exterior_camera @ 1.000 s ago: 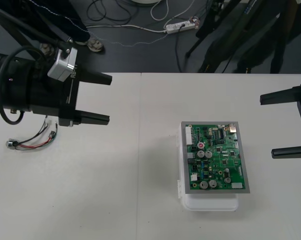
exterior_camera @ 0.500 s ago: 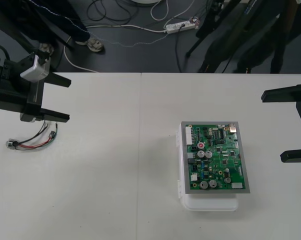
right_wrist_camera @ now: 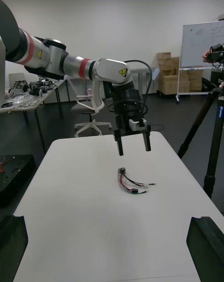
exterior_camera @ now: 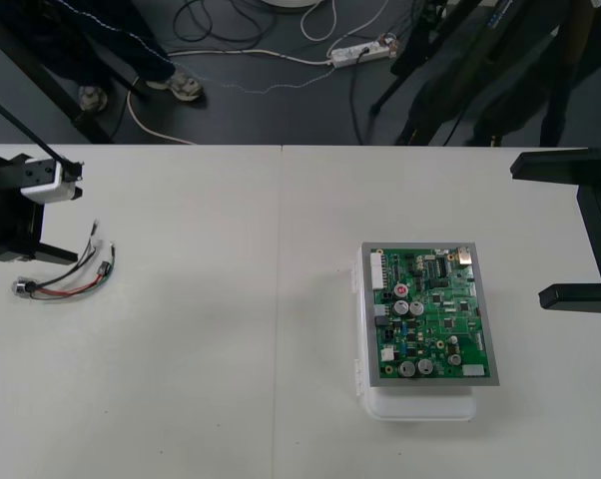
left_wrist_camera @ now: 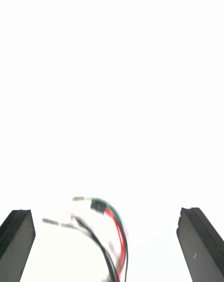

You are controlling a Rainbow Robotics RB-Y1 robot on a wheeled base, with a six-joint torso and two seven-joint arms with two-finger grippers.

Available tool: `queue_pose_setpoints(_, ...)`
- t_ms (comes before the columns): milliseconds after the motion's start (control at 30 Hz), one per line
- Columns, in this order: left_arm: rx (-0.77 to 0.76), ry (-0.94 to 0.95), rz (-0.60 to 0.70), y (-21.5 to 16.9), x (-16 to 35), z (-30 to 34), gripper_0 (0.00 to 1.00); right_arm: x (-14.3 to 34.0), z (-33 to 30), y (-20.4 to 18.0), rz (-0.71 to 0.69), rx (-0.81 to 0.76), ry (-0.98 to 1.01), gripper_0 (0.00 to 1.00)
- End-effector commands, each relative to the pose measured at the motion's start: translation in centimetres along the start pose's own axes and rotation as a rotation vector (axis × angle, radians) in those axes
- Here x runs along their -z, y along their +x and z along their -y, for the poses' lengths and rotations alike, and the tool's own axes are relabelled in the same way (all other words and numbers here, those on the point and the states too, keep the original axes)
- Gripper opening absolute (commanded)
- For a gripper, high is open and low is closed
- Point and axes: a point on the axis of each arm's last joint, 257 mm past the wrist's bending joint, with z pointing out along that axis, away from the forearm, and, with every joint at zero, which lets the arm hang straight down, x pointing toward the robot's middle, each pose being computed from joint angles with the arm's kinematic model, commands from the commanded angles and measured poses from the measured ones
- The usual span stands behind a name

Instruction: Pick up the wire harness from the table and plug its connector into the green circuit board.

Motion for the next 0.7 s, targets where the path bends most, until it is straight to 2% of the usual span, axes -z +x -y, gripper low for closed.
queue_pose_setpoints(33,0.054,0.025,-0.145,5.3,0.3,0.9,0.90,0.1,-0.6,-1.1,0.022,0.044,0.005,1.00)
queue_pose_setpoints(333,0.048,0.006,-0.256,9.7,-1.2,0.5,0.89,0.0,-0.9,-0.7,0.015,0.071,-0.007,1.00)
queue_pose_setpoints(500,-0.036,-0.013,-0.325,11.8,-1.5,-0.1,0.89,0.0,-0.9,-0.7,0.015,0.087,-0.006,1.00)
queue_pose_setpoints(700,-0.126,0.011,-0.328,12.9,-1.6,0.0,0.89,0.0,-0.9,-0.8,0.017,0.100,-0.006,1.00)
